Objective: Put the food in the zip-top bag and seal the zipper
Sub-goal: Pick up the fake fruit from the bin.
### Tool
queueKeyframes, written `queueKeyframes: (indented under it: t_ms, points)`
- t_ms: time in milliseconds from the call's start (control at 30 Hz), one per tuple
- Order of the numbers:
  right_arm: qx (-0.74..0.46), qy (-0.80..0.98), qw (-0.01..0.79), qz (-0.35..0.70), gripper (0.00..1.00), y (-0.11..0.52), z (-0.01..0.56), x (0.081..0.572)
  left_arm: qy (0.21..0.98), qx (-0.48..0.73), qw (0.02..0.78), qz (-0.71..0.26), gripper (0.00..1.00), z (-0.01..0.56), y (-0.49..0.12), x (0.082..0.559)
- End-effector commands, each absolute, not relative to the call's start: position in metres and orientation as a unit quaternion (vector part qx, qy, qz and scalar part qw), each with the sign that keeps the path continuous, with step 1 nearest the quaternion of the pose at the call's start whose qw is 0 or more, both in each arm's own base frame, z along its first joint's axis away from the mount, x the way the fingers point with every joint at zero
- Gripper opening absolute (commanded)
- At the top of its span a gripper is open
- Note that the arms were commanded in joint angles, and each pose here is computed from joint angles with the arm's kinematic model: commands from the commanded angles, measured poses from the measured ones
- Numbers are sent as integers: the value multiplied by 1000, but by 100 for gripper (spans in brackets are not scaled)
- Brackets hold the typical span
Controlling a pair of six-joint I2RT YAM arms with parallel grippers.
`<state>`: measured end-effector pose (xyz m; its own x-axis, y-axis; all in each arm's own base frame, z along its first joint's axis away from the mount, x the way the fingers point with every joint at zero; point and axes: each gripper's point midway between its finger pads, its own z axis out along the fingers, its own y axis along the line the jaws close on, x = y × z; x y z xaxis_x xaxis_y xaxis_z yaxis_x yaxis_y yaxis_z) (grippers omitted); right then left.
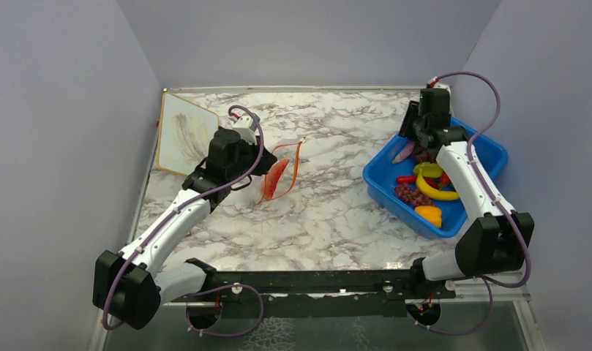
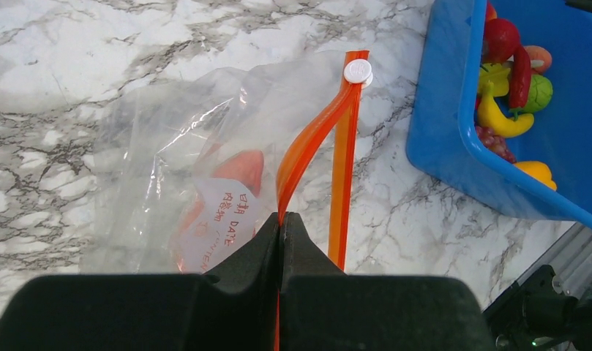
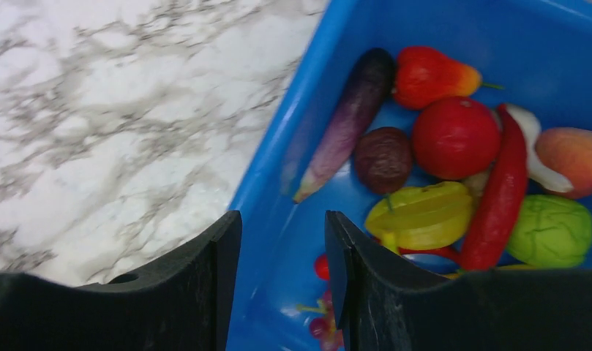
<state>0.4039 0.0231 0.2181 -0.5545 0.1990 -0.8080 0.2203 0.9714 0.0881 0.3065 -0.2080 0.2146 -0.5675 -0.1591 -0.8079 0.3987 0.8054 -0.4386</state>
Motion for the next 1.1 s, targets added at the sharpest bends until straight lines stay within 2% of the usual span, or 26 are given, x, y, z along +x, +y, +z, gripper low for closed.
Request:
queueKeyframes:
  t_ms: [0, 367, 667, 1067]
  points:
    - [157, 878, 443, -90, 46, -27, 205, 408, 818, 101, 459, -333, 0, 220, -207, 295]
    - [171, 904, 366, -139, 50, -60, 135, 413, 809, 142, 454, -345, 0, 211, -209, 284]
    - [184, 909, 347, -139, 58, -78, 107, 420, 807, 144, 464, -335, 0, 214, -205, 283]
    - [183, 915, 336, -129, 63, -81, 85, 433, 809, 144, 461, -336, 0, 212, -206, 283]
